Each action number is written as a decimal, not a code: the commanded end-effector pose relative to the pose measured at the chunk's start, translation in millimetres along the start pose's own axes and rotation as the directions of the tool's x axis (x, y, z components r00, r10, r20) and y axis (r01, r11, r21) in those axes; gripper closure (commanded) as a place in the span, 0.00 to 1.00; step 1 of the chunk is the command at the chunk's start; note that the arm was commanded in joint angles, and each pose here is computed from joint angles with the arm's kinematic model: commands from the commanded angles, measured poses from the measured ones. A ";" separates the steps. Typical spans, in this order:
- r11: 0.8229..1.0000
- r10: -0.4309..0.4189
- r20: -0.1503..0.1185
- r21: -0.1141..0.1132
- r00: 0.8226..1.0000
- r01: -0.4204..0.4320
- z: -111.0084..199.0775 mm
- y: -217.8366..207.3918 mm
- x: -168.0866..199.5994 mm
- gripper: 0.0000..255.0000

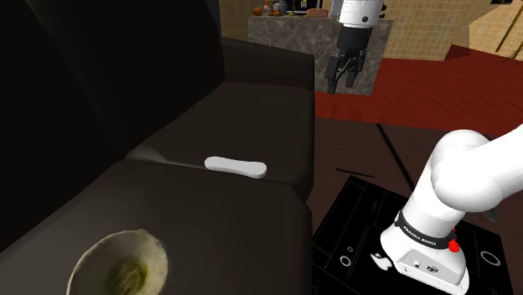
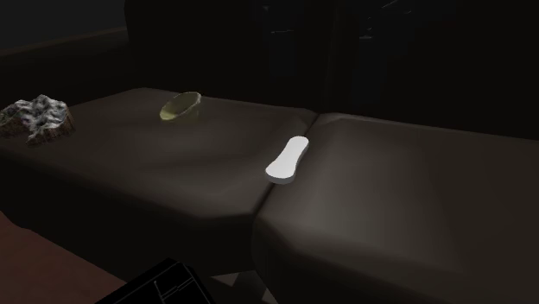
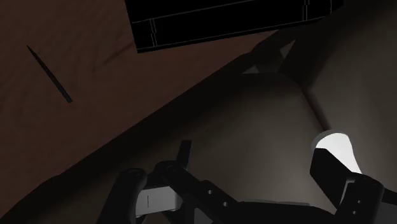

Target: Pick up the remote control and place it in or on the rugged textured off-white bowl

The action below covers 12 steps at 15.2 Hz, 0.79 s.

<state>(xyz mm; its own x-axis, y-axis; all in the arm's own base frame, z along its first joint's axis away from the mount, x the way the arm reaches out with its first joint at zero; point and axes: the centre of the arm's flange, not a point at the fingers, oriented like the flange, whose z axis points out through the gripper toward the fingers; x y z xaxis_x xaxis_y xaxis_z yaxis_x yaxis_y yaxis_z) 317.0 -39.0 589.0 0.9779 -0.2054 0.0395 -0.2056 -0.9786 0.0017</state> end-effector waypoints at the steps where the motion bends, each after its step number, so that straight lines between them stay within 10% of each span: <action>1: 1.000 0.000 0.000 0.000 1.000 0.000 0.0 0.0 0.0 0.00; 12: 0.975 -0.222 0.013 -0.004 0.975 0.222 82.6 -87.3 84.1 0.00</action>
<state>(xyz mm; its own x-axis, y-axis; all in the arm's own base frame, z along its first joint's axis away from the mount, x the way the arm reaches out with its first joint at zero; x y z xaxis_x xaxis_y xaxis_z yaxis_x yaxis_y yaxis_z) 410.7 21.3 517.4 0.9997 -0.0051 0.0252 -0.0055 -0.9999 0.0141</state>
